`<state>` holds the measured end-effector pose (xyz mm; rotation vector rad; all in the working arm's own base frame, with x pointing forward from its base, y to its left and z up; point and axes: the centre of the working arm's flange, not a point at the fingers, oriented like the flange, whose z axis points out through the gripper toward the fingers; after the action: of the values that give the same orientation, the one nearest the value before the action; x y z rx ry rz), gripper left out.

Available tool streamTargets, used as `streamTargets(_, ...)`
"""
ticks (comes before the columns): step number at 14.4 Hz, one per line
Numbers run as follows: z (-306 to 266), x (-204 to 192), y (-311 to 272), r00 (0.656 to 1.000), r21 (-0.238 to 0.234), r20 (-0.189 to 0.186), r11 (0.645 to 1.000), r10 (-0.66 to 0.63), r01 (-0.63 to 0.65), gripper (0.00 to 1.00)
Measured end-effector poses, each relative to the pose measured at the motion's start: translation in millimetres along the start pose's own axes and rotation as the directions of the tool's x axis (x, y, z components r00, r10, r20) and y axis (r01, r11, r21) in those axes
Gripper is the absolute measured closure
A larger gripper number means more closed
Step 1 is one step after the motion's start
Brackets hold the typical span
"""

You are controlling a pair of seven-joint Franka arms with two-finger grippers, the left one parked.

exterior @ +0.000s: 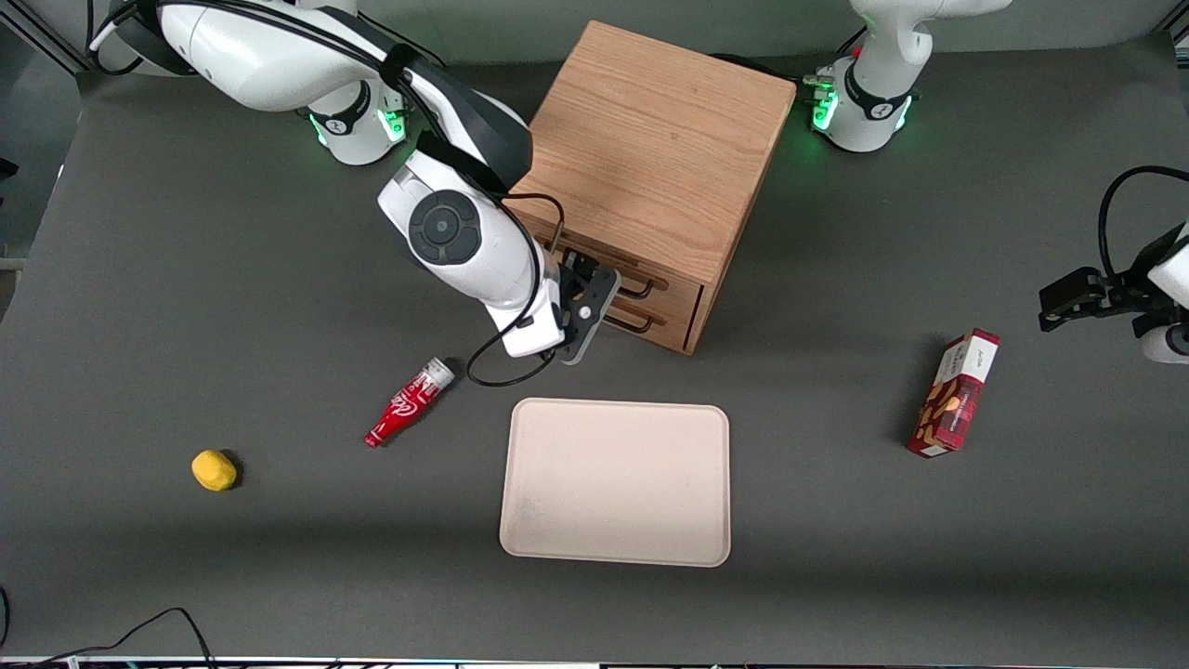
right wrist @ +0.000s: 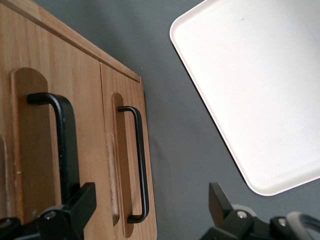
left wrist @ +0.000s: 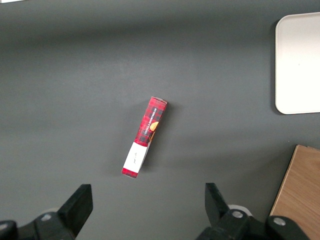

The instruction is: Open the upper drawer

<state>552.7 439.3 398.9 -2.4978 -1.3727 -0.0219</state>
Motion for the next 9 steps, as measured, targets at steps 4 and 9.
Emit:
streamTargets(4, -17.5, 1.3, -1.9, 1.0, 0.012, 0.028, 1.0, -0.002, 0.002, 0.0)
streamTargets(9, -33.0, 3.9, -6.0, 0.999, 0.032, 0.034, 0.999, -0.004, 0.003, 0.0)
